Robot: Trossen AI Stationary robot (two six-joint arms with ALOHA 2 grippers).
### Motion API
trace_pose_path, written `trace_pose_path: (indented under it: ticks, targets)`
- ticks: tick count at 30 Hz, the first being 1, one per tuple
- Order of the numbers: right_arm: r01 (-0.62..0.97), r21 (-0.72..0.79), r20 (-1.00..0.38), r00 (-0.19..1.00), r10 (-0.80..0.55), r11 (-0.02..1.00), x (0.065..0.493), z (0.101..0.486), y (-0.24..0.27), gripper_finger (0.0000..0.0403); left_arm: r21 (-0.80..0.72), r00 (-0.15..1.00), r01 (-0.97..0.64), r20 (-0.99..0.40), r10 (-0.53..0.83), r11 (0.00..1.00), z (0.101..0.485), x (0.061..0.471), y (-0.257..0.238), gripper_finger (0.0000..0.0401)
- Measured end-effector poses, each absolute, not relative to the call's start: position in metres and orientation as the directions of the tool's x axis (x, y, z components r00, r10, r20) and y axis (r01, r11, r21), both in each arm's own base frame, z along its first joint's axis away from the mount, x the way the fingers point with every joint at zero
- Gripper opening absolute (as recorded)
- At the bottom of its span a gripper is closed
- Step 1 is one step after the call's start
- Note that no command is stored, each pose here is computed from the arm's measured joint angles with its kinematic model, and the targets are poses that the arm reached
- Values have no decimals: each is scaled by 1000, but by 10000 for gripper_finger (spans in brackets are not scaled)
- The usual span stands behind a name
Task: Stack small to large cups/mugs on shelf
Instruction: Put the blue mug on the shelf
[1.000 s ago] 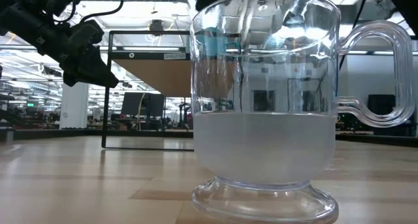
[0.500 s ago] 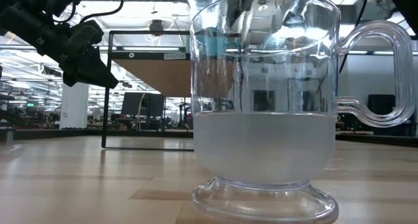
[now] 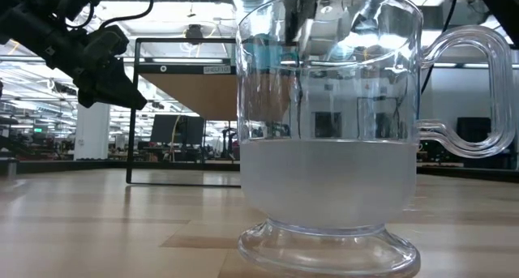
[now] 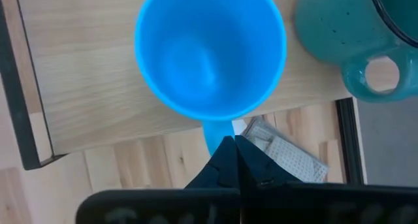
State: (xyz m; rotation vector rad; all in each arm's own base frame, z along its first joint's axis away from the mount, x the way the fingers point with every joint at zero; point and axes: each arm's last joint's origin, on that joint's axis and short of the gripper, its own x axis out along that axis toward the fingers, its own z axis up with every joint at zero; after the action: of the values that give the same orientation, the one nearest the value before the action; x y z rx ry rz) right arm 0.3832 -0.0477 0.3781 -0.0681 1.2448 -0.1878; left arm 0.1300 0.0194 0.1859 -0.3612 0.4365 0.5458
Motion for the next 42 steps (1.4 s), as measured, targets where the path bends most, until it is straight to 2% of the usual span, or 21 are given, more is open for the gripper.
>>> trace_pose_path:
  ticks: [19,25,29,33,36,38,42]
  targets:
    - [157,-119,-936,311,-163,980,383,378,-48,0,-212,768,-566,-486,416,796,186,130,19,90]
    - [131,-21,-952,301,-60,991,382,377,-38,0,-212,768,-566,-487,416,796,186,130,19,90]
    - [140,-7,-951,307,-50,990,386,375,-27,0,-212,768,-566,-486,416,797,186,130,19,90]
    - [139,-33,-964,255,-68,990,395,360,-18,0,-213,769,-566,-486,417,796,186,130,19,90]
    - [122,-85,-952,283,-116,989,402,358,-11,0,-204,769,-562,-484,417,801,186,130,19,90]
    - [114,-88,-963,246,-114,990,403,352,-10,0,-204,769,-562,-485,416,801,186,130,19,90]
    - [135,-85,-962,248,-117,987,404,351,-16,0,-205,770,-559,-486,412,803,186,130,19,90]
